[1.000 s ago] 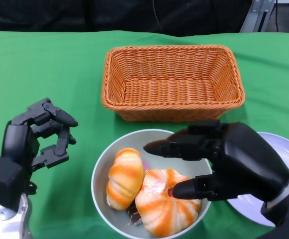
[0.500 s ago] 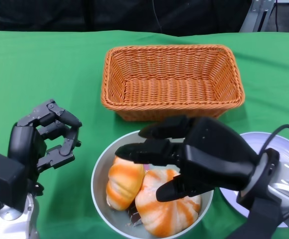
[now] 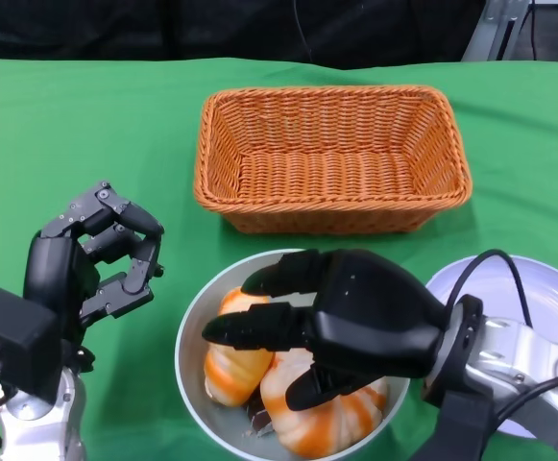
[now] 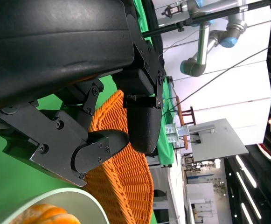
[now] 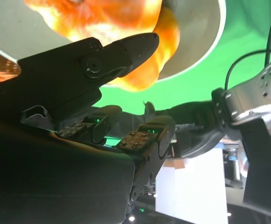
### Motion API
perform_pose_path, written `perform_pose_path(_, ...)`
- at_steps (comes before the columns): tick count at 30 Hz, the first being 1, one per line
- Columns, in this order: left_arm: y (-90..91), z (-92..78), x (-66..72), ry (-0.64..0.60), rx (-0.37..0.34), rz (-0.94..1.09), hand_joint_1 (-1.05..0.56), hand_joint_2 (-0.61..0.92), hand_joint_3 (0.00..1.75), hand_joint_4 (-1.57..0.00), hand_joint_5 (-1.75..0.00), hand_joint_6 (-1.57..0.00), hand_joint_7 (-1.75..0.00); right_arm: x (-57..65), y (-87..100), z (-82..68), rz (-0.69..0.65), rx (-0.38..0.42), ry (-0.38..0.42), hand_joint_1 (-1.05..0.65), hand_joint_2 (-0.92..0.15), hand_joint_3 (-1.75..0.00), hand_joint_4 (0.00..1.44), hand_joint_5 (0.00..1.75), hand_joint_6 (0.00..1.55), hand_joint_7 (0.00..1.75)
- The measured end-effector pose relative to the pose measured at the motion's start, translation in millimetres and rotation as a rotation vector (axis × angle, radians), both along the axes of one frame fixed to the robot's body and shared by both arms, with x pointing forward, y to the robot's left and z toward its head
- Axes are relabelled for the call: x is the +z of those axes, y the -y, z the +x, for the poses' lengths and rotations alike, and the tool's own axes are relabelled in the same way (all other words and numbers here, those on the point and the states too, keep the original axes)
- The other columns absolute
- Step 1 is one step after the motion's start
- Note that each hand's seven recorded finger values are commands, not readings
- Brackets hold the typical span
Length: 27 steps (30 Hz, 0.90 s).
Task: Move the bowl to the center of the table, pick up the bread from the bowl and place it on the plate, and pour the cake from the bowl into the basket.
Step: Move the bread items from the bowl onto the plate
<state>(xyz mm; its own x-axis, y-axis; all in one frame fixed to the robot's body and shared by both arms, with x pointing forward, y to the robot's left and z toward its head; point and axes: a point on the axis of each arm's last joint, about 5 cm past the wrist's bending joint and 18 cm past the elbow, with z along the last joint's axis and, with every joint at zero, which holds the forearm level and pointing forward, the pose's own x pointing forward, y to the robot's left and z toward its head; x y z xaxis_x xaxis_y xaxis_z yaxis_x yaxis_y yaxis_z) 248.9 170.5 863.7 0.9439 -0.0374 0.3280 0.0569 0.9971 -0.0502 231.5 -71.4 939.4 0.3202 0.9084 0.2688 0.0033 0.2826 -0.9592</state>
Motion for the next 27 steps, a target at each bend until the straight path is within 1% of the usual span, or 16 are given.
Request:
perform_pose_path(4, -3.9, -0.1, 0.1, 0.005, 0.003, 0.048, -0.13, 0.65, 0.96, -0.77, -1.65, -0.74, -1.39, -1.5, -4.1, 3.1, -0.024, 0.026, 0.019, -0.75, -0.85, -0.02, 0.61, 0.13, 0.59, 0.00)
perform_pose_path(7, -7.7, 1.4, 2.2, 0.005, 0.013, 0.066, -0.11, 0.65, 0.97, -0.76, -1.62, -0.75, -1.38, -2.2, -4.7, 4.5, -0.047, 0.030, 0.025, -0.75, -0.85, -0.01, 0.62, 0.14, 0.60, 0.01)
perform_pose_path(10, -10.2, 2.1, 3.4, 0.002, 0.016, 0.079, -0.07, 0.59, 1.07, -0.78, -1.60, -0.75, -1.37, -5.7, -6.5, 3.2, -0.048, 0.038, 0.029, -0.76, -0.85, -0.01, 0.62, 0.16, 0.61, 0.01)
perform_pose_path(12, -11.4, 2.2, 3.9, 0.001, 0.012, 0.099, -0.07, 0.57, 1.11, -0.79, -1.59, -0.76, -1.37, -6.9, -7.5, 2.4, -0.043, 0.040, 0.035, -0.76, -0.85, -0.01, 0.62, 0.16, 0.62, 0.01)
perform_pose_path(16, -12.1, 2.3, 4.2, 0.002, 0.008, 0.113, -0.09, 0.55, 1.10, -0.79, -1.59, -0.76, -1.38, -9.2, -9.2, 2.5, -0.056, 0.010, 0.059, -0.76, -0.86, -0.01, 0.62, 0.18, 0.62, 0.01)
perform_pose_path(23, -12.1, 2.5, 4.7, 0.004, 0.008, 0.114, -0.09, 0.56, 1.09, -0.78, -1.59, -0.75, -1.39, -10.9, -14.6, -0.1, -0.075, 0.000, 0.069, -0.74, -0.87, 0.00, 0.61, 0.20, 0.63, 0.01)
perform_pose_path(24, -12.1, 2.5, 4.7, 0.004, 0.007, 0.115, -0.09, 0.56, 1.09, -0.78, -1.60, -0.75, -1.39, -11.3, -15.4, -0.4, -0.074, 0.002, 0.069, -0.68, -0.90, -0.01, 0.64, 0.22, 0.65, 0.02)
perform_pose_path(27, -12.0, 2.6, 5.0, 0.006, 0.005, 0.119, -0.09, 0.55, 1.09, -0.78, -1.60, -0.74, -1.40, -14.9, -20.3, -1.5, -0.075, 0.016, 0.063, -0.64, -0.91, -0.02, 0.65, 0.23, 0.67, 0.02)
